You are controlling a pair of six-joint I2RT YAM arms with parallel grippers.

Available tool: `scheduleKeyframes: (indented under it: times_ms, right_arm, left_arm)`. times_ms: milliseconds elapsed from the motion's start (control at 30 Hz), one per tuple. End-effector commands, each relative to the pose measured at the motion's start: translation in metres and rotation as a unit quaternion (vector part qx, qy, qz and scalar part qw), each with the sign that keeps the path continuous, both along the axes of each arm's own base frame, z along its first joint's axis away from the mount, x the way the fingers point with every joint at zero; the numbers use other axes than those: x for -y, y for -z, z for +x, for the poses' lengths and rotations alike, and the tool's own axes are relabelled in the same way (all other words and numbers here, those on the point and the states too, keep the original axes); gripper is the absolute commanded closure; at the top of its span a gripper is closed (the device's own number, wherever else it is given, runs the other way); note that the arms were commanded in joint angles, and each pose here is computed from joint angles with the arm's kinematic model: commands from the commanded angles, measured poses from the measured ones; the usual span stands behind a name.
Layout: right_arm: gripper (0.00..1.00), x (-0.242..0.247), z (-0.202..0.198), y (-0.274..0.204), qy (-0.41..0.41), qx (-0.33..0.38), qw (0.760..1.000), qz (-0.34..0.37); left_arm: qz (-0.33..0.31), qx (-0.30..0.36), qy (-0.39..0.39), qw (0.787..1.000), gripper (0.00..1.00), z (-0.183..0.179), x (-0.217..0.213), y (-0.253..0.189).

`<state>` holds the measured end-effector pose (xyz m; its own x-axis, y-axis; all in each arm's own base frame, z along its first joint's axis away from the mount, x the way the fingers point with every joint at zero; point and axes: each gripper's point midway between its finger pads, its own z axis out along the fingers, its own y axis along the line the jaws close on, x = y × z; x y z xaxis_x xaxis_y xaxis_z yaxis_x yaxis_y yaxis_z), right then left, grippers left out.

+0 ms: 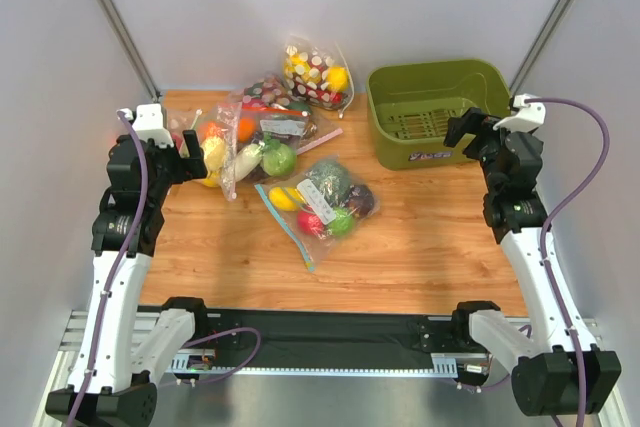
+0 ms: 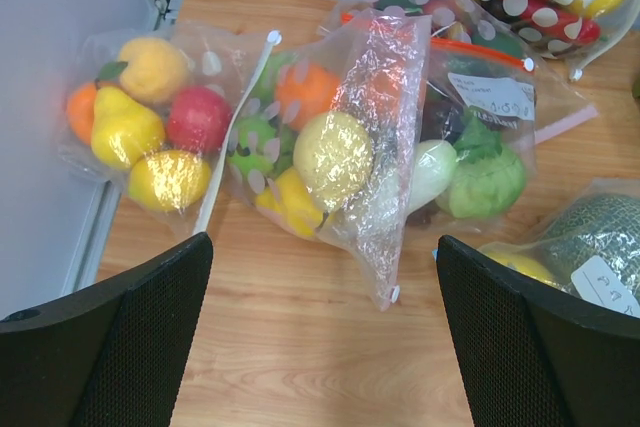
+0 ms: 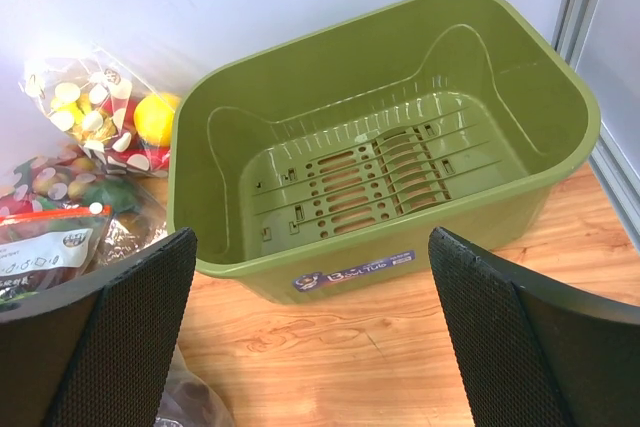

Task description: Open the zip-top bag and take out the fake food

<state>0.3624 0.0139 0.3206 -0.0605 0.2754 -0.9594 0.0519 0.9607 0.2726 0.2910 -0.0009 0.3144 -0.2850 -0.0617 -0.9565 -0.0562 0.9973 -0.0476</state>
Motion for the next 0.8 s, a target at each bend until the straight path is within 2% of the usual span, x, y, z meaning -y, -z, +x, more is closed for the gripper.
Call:
scheduleKeyframes:
  times_ms: [0, 267, 433, 533, 600, 633, 667, 767]
  right_arm:
    - [0.00, 0.000, 0.001, -0.005, 0.003, 0.006, 1.000, 0.005]
    - [0.00, -0.002, 0.004, -0.002, -0.002, -0.003, 1.000, 0.005]
    - [0.00, -0.002, 0.007, 0.001, -0.002, -0.010, 1.000, 0.008]
    - [0.00, -0.005, 0.008, 0.005, -0.010, -0.017, 1.000, 0.011]
    - [0.00, -0.007, 0.009, 0.006, -0.014, -0.018, 1.000, 0.013]
    - [0.00, -0.008, 0.010, 0.007, -0.017, -0.021, 1.000, 0.014]
    - [0.00, -0.009, 0.010, 0.009, -0.019, -0.023, 0.999, 0.014]
    - [0.00, -0.010, 0.009, 0.007, -0.023, -0.023, 0.999, 0.014]
  left_arm:
    - [-0.006, 0.018, -0.006, 1.000, 0.01, 0.001, -0.001, -0.008]
    - [-0.013, 0.016, -0.018, 1.000, 0.01, 0.001, -0.003, -0.005]
    - [-0.050, 0.002, 0.026, 0.998, 0.01, 0.003, 0.018, 0.010]
    - [-0.095, -0.007, 0.070, 0.993, 0.01, 0.008, 0.050, 0.020]
    - [-0.101, -0.021, 0.082, 0.991, 0.01, 0.012, 0.067, 0.033]
    - [-0.106, -0.040, 0.114, 0.987, 0.01, 0.008, 0.090, 0.050]
    - [-0.132, -0.034, 0.122, 0.983, 0.01, 0.012, 0.104, 0.051]
    - [-0.176, -0.073, 0.165, 0.968, 0.01, 0.015, 0.144, 0.087]
